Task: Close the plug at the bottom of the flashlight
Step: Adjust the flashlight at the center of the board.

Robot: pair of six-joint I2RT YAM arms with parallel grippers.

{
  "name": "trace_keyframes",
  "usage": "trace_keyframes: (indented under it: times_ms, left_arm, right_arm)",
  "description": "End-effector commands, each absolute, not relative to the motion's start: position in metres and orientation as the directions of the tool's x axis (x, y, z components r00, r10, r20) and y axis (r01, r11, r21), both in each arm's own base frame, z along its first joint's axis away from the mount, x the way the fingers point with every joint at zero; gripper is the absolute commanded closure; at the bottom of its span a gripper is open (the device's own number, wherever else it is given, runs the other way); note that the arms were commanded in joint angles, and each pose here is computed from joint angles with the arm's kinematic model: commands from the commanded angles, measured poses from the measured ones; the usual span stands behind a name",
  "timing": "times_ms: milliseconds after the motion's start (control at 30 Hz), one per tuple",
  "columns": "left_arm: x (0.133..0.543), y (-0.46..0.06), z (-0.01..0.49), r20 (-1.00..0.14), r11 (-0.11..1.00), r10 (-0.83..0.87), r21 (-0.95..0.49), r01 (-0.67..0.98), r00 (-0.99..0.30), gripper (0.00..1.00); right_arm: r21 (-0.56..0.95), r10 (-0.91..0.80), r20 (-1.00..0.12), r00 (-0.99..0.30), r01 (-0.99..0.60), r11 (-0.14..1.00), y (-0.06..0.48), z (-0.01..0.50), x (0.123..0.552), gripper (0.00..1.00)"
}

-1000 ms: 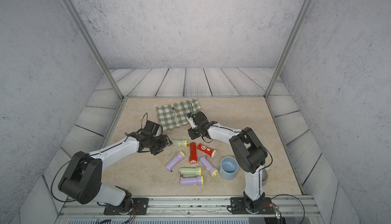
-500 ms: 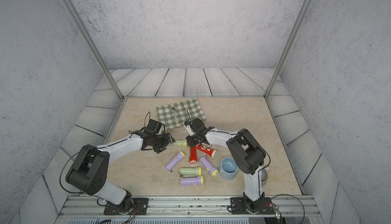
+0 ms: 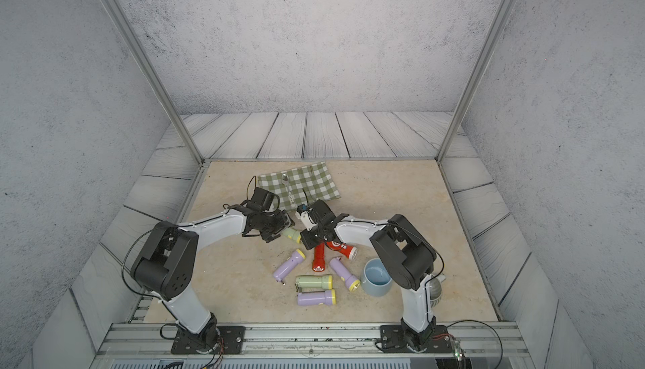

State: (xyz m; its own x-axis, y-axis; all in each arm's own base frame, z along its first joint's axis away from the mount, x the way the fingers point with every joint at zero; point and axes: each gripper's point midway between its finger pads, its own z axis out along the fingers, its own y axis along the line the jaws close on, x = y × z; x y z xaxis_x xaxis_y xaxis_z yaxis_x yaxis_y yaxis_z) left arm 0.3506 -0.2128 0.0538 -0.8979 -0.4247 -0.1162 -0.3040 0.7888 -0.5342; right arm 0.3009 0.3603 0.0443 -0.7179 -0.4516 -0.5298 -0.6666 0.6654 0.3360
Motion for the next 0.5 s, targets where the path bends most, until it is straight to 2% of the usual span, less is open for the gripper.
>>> trace_keyframes:
  times_ms: [0, 233, 467]
  left_arm:
    - [0.359, -0.208, 0.057, -0.140, 0.806, -0.419, -0.512, -0.297, -0.897, 0.25]
    - [0.367, -0.195, 0.061, -0.152, 0.806, -0.436, -0.503, -0.310, -0.887, 0.25]
    - [0.360, -0.176, 0.073, -0.167, 0.809, -0.448, -0.494, -0.319, -0.878, 0.29]
  right_arm:
    - [0.383, -0.439, -0.540, -0.718, -0.674, 0.631, 0.370, 0.050, 0.295, 0.90]
    - [0.424, -0.434, -0.573, -0.695, -0.704, 0.569, 0.380, 0.065, 0.287, 0.90]
    - [0.333, -0.435, -0.652, -0.621, -0.750, 0.572, 0.365, 0.091, 0.295, 0.90]
